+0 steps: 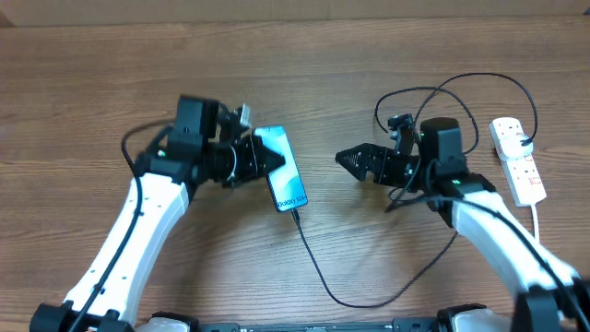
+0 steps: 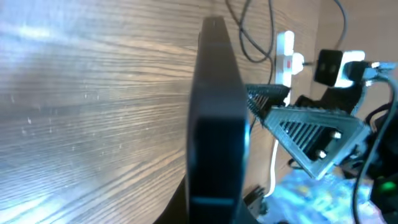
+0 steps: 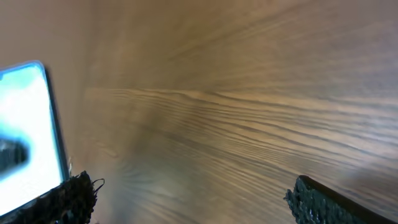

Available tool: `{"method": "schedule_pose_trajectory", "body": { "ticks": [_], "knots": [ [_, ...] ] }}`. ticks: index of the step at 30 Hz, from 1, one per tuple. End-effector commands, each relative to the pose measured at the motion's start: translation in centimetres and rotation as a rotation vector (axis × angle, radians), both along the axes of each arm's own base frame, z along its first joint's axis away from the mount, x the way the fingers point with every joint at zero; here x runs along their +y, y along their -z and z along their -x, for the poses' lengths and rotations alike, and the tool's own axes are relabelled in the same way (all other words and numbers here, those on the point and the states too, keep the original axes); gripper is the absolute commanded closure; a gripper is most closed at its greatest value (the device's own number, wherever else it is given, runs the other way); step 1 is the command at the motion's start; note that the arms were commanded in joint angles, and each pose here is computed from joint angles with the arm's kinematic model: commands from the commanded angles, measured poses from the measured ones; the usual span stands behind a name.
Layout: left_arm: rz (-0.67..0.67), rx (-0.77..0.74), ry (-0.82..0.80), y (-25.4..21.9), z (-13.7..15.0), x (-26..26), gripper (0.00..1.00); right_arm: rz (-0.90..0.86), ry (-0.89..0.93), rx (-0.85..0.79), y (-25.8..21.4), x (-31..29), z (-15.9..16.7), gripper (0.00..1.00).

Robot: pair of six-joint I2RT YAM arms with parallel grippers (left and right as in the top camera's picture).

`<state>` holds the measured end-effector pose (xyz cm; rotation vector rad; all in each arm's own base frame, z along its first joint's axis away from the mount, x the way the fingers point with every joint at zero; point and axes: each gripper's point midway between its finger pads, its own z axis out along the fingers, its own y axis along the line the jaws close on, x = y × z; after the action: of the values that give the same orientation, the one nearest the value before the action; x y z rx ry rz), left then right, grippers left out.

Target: Plug charger to phone and switch on socket

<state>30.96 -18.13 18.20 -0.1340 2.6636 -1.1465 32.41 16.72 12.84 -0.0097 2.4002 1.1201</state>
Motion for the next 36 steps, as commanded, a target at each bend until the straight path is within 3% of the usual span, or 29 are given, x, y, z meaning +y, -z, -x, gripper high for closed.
{"method": "schedule_pose_trajectory", "body": {
  "ticks": [1, 6, 13, 18, 29, 36],
  "knots": [
    [-0.050, -0.150, 0.117, -2.6, -0.2, 0.0, 0.96, 0.004, -0.032, -0.145, -4.2, -0.1, 0.7, 0.00],
    [-0.066, -0.099, 0.122, -2.5, 0.8, 0.3, 0.96, 0.036, -0.027, -0.266, -8.3, -1.0, 3.3, 0.00],
    [-0.171, -0.235, 0.159, -2.0, -1.1, 1.2, 0.96, 0.116, 0.099, -0.406, -12.4, -3.9, 6.7, 0.00],
    [-0.141, -0.213, 0.258, 0.4, -1.5, 0.0, 0.96, 0.144, 0.171, -0.490, -14.4, -5.4, 8.8, 0.00],
    [-0.088, 0.102, 0.350, 11.4, -1.2, -1.3, 0.96, 0.186, 0.175, -0.378, -12.0, -6.1, 10.5, 0.00],
    [-0.118, 0.199, 0.366, 15.4, -0.6, -0.8, 0.96, 0.225, 0.192, -0.316, -10.5, -6.7, 11.0, 0.00]
  ]
}}
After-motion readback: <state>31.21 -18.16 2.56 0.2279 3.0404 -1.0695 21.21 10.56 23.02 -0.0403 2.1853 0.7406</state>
